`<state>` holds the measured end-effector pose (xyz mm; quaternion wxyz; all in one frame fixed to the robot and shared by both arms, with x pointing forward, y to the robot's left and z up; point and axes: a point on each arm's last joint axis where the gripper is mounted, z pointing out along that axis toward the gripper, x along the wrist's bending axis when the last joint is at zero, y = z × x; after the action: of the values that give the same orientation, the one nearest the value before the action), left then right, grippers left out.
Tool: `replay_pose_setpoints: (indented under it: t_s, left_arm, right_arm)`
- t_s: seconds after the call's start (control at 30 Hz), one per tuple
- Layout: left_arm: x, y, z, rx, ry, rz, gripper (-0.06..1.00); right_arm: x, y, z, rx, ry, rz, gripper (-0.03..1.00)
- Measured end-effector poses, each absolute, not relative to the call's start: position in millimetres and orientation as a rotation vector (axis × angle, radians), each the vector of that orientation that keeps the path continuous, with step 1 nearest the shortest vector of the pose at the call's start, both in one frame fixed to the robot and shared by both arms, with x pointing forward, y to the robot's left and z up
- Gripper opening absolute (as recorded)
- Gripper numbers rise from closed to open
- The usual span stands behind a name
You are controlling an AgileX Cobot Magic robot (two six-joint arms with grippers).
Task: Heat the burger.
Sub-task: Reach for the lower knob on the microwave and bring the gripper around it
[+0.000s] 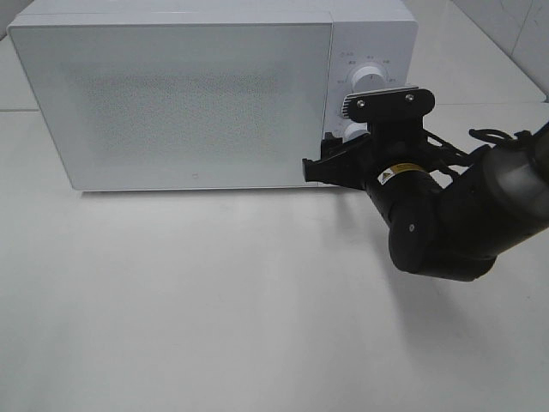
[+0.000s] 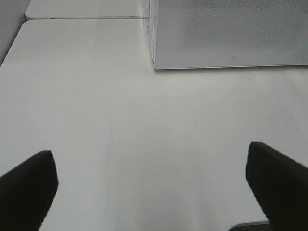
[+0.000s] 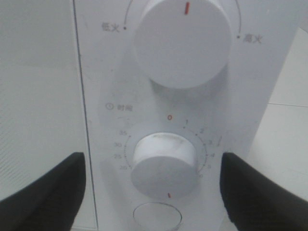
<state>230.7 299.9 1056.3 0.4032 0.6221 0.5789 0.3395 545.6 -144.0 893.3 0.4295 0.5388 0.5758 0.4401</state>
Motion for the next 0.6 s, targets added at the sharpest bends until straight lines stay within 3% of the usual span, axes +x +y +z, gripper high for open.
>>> replay_pose_setpoints:
  t_s: [0.6]
  left_arm:
    - [230.7,299.9,1056.3,1.571,1.462,0.858,0.99]
  right_arm:
    - [560.4,-145.0,885.0,1.392,1.4,1.094,0.75]
